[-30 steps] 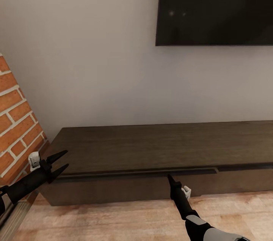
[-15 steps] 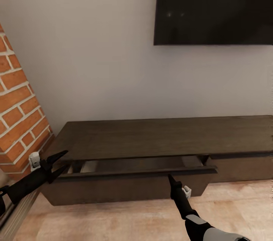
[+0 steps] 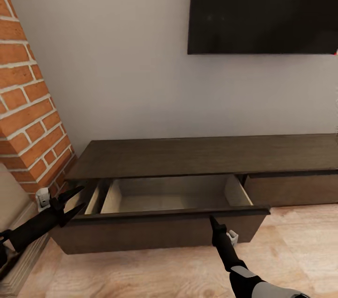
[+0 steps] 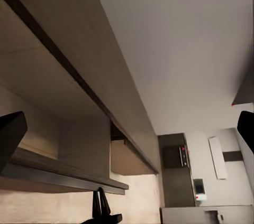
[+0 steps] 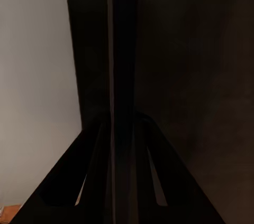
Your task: Place each of the two pumpkins and all three candles from the living room inside a cabinet in the living room (use any cabinet), then make sure every cabinet is closed, and position the cauldron so it is next to a table in the living room.
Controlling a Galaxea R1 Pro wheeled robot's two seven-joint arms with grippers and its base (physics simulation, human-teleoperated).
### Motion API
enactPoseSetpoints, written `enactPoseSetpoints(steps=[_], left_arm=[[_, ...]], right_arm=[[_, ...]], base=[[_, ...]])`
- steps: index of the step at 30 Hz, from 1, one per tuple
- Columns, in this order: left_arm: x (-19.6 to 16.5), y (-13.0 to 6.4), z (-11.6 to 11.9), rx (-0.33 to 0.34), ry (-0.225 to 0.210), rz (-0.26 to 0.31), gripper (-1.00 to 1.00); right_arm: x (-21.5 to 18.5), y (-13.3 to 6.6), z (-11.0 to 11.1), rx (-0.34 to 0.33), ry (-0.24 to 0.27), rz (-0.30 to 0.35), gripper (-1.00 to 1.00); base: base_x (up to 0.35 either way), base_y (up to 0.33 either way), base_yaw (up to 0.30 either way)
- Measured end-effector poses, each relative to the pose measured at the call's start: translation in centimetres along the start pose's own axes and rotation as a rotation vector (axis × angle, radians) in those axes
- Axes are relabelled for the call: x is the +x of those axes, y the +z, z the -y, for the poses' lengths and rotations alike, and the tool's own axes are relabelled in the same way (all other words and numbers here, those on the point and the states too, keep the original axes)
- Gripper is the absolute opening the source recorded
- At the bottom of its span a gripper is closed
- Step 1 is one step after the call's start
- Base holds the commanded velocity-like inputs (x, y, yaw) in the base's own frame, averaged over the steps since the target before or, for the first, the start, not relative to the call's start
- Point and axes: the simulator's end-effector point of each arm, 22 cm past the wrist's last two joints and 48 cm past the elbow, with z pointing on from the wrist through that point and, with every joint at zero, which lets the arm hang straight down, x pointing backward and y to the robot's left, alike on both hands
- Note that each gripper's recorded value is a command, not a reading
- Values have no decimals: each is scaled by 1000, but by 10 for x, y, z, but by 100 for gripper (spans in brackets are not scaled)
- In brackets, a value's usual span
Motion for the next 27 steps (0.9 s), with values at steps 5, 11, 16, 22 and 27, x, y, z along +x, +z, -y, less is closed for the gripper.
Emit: enactPoseSetpoints(steps=[5, 11, 16, 22, 27], left_arm=[[0, 0, 0, 0, 0, 0, 100], [0, 0, 0, 0, 0, 0, 100], [0, 0, 0, 0, 0, -1, 100], [0, 0, 0, 0, 0, 0, 100], [0, 0, 0, 0, 0, 0, 100]], right_arm=[[-2, 0, 0, 2, 8, 9, -100], [-5, 6, -1, 15, 14, 18, -100], [-8, 21, -5, 54, 5, 18, -100], [-8, 21, -5, 55, 4, 18, -100], [-8, 21, -5, 55, 4, 18, -100]], base=[[-341, 0, 0], [-335, 0, 0], [-82, 0, 0], [-6, 0, 0], [0, 0, 0]])
